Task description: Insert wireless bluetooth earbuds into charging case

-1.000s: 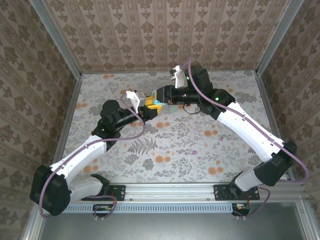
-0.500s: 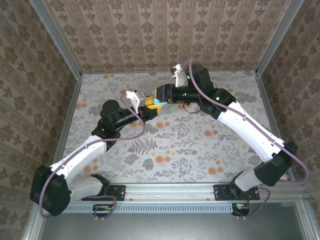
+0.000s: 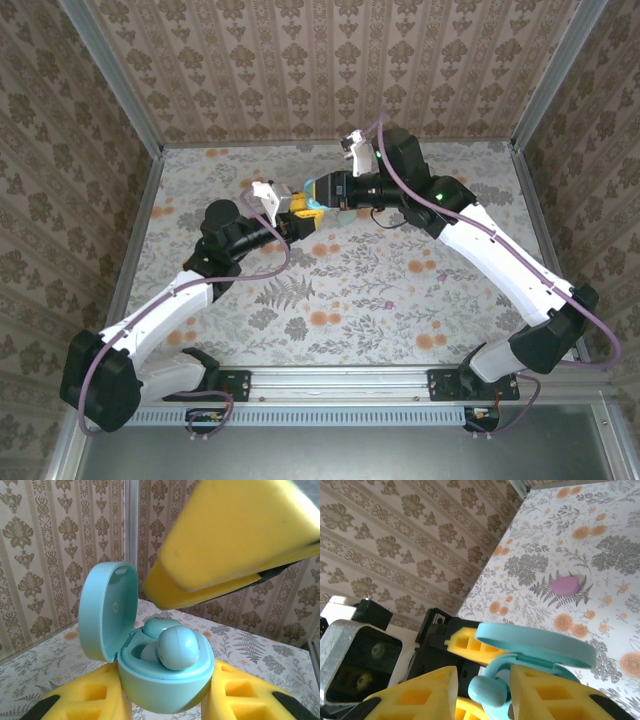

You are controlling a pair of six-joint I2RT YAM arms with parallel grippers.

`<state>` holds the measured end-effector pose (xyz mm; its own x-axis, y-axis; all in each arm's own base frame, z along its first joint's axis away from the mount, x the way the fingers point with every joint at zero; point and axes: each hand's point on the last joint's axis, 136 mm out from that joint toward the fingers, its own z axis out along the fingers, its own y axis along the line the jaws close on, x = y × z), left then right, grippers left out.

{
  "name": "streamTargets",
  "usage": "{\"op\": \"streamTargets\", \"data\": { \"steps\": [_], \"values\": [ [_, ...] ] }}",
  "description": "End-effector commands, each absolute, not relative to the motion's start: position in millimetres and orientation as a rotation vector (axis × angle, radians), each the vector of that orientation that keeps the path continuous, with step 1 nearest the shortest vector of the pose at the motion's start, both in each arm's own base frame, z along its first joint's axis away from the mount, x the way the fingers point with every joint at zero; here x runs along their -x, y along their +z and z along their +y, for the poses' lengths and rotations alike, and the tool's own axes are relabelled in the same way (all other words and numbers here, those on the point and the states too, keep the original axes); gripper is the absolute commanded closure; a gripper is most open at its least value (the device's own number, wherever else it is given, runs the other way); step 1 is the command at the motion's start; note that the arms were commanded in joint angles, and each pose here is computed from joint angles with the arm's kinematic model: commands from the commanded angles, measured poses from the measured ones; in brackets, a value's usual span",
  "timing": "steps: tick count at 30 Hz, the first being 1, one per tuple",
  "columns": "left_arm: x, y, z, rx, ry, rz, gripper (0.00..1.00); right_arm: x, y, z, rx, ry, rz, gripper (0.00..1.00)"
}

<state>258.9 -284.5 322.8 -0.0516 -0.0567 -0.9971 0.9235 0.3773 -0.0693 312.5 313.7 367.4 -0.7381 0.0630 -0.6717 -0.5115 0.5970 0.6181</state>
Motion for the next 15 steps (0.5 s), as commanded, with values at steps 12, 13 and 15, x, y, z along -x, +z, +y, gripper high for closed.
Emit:
{"op": "streamTargets", "data": {
  "steps": [12,13,15],
  "values": [
    [-248.4,353.6,-284.5,-0.888,-0.978,1.268,0.70,-288.8,372.1,315.7,0.932,0.905,1.977,0.59],
    [-248.3,353.6,-284.5,-0.889,-0.977,1.267,0.70,-288.7,371.8,314.6,0.963,0.880,1.956,0.59],
    [-242.5,353.3,-286.2,-0.918,-0.999,1.255,0.70,-287.0,372.4,313.3,1.048,0.831,1.890,0.60]
  ]
}}
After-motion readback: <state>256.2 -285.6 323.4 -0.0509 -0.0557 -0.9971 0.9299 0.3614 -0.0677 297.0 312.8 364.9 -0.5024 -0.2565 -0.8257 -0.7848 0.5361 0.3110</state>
